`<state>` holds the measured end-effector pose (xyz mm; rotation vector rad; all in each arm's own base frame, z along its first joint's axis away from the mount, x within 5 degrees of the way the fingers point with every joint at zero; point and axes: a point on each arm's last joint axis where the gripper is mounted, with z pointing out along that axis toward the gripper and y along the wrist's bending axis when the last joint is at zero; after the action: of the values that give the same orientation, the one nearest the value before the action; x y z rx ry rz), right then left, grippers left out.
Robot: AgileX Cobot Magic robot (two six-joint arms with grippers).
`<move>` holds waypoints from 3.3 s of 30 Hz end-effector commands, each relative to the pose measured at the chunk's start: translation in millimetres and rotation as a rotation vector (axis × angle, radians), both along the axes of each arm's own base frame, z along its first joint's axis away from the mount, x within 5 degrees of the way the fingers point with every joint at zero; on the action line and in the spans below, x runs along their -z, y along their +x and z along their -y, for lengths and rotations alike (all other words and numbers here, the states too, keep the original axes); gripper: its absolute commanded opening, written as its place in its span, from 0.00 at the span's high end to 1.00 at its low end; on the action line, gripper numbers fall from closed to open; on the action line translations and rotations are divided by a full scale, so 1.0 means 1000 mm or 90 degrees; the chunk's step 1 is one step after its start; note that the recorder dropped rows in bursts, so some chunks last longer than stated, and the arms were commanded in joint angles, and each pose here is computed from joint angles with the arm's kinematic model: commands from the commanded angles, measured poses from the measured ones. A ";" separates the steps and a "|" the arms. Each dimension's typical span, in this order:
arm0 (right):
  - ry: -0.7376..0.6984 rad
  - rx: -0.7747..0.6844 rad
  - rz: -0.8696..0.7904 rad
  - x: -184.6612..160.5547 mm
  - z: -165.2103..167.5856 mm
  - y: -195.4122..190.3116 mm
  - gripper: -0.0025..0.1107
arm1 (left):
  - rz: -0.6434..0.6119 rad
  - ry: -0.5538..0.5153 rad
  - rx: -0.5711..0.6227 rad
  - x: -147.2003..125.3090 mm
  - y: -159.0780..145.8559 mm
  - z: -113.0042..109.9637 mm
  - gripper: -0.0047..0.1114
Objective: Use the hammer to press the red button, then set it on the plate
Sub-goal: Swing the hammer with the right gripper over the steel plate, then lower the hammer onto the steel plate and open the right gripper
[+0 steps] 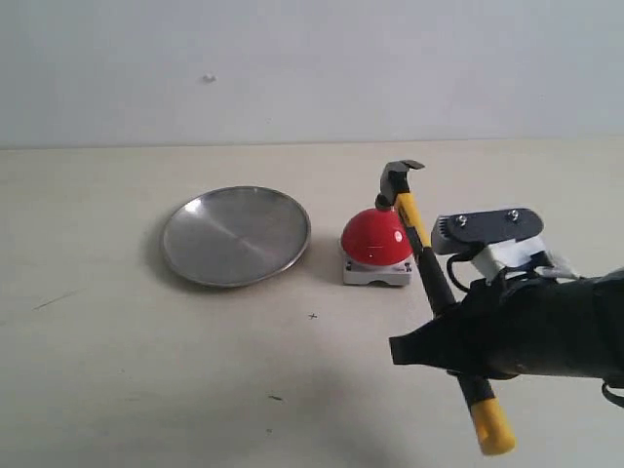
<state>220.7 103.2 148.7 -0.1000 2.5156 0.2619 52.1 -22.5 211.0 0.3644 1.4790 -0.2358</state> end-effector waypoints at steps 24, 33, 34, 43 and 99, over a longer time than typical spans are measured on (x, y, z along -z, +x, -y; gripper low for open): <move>0.296 -0.063 0.111 -0.095 -0.082 0.054 0.98 | -0.003 0.000 0.003 0.001 -0.001 0.000 0.96; 0.276 -0.039 0.098 -0.063 -0.125 0.124 0.98 | -0.006 0.001 0.007 0.002 -0.001 0.001 0.96; 0.278 -0.041 0.099 -0.060 -0.130 0.131 0.98 | -0.007 0.002 0.008 0.002 -0.001 0.001 0.96; 0.331 -0.065 0.053 -0.022 -0.148 0.171 0.98 | -0.013 0.004 0.013 0.003 -0.001 0.002 0.96; 0.411 -0.004 -0.084 0.057 -0.130 0.202 0.69 | -0.013 0.005 0.014 0.003 -0.001 0.002 0.96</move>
<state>423.0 229.0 83.3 0.1765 2.4424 1.0352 51.3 -24.5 208.7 0.3890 1.5000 -0.2516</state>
